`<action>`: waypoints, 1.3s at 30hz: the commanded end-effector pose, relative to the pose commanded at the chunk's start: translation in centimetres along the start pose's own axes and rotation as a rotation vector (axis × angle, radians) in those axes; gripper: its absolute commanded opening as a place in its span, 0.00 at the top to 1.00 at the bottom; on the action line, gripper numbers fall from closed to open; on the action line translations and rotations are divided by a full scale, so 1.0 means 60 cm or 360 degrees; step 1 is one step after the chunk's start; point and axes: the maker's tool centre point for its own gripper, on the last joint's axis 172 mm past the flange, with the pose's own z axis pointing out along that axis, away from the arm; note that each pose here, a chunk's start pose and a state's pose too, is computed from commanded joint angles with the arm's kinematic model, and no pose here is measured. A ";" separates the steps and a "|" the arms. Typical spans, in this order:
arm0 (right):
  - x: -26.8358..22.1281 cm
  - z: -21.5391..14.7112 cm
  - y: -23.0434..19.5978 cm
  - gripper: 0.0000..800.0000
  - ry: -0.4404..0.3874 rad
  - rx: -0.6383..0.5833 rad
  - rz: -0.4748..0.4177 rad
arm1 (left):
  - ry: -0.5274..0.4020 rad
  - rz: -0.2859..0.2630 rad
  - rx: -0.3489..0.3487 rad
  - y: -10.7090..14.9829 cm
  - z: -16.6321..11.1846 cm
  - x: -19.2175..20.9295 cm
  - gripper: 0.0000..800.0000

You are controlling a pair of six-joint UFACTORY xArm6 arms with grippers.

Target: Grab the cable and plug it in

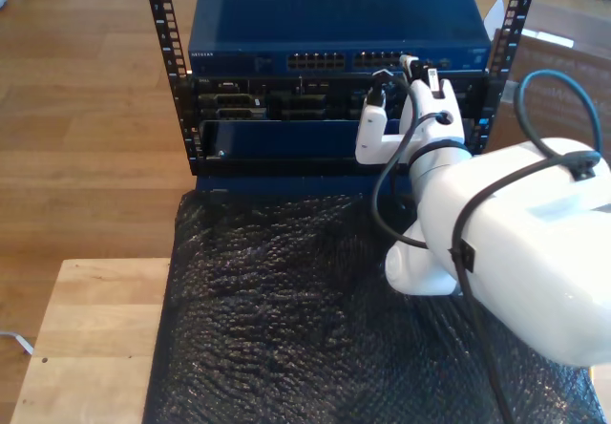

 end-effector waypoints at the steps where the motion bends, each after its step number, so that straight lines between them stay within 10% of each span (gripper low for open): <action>1: -0.002 0.003 -0.004 1.00 -0.0014 0.0000 0.0006 | 0.0000 0.0000 0.0000 0.000 0.000 0.000 0.00; 39: 0.006 -0.002 -0.016 1.00 -0.0030 -0.0033 -0.0037 | 0.0000 0.0000 0.0000 0.000 -0.001 -0.001 0.00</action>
